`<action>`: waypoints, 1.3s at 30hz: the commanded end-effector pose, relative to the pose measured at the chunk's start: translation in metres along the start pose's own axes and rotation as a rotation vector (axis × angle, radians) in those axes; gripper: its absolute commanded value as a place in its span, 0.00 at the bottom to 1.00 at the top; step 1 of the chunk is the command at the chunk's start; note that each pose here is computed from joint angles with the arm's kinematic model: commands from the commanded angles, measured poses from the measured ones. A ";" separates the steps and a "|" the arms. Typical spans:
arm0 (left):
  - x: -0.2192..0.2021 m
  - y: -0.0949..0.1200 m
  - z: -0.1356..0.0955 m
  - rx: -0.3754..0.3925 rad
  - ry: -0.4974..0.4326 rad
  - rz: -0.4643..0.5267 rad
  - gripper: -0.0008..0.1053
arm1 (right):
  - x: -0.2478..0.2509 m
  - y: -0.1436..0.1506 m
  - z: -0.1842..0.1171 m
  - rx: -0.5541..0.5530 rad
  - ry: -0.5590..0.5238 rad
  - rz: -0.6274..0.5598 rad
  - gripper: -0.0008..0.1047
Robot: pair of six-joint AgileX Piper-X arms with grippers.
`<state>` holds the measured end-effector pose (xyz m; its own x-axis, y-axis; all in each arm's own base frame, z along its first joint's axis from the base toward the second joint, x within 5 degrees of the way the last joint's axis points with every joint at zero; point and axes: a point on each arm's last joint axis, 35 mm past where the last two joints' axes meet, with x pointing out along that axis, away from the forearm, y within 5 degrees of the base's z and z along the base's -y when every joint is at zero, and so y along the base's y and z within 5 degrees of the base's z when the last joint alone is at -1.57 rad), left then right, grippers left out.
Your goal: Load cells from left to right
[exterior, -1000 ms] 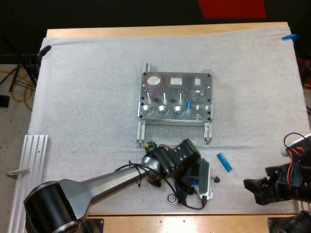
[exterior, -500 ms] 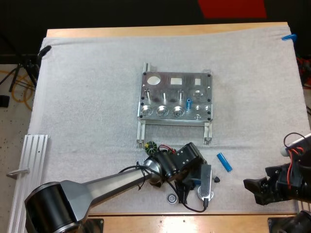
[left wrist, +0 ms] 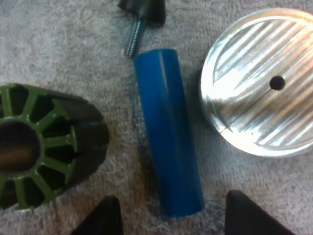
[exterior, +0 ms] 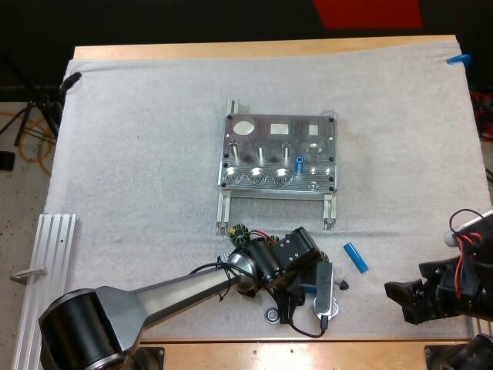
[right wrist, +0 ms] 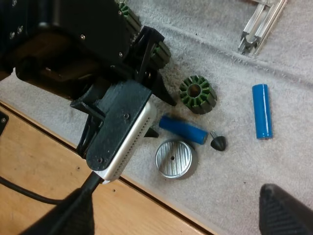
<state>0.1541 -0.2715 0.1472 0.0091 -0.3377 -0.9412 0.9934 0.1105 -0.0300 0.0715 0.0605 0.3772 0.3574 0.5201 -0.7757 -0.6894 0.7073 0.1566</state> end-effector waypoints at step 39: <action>-0.092 0.029 0.025 -0.099 -0.104 0.123 0.01 | -0.010 -0.004 0.040 0.086 -0.119 -0.152 0.65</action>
<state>0.1841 -0.2644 0.2316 0.1189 -0.4051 -0.9065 0.9732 0.2285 0.0256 0.0932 0.0695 0.4069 0.5255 0.4572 -0.7175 -0.5675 0.8167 0.1047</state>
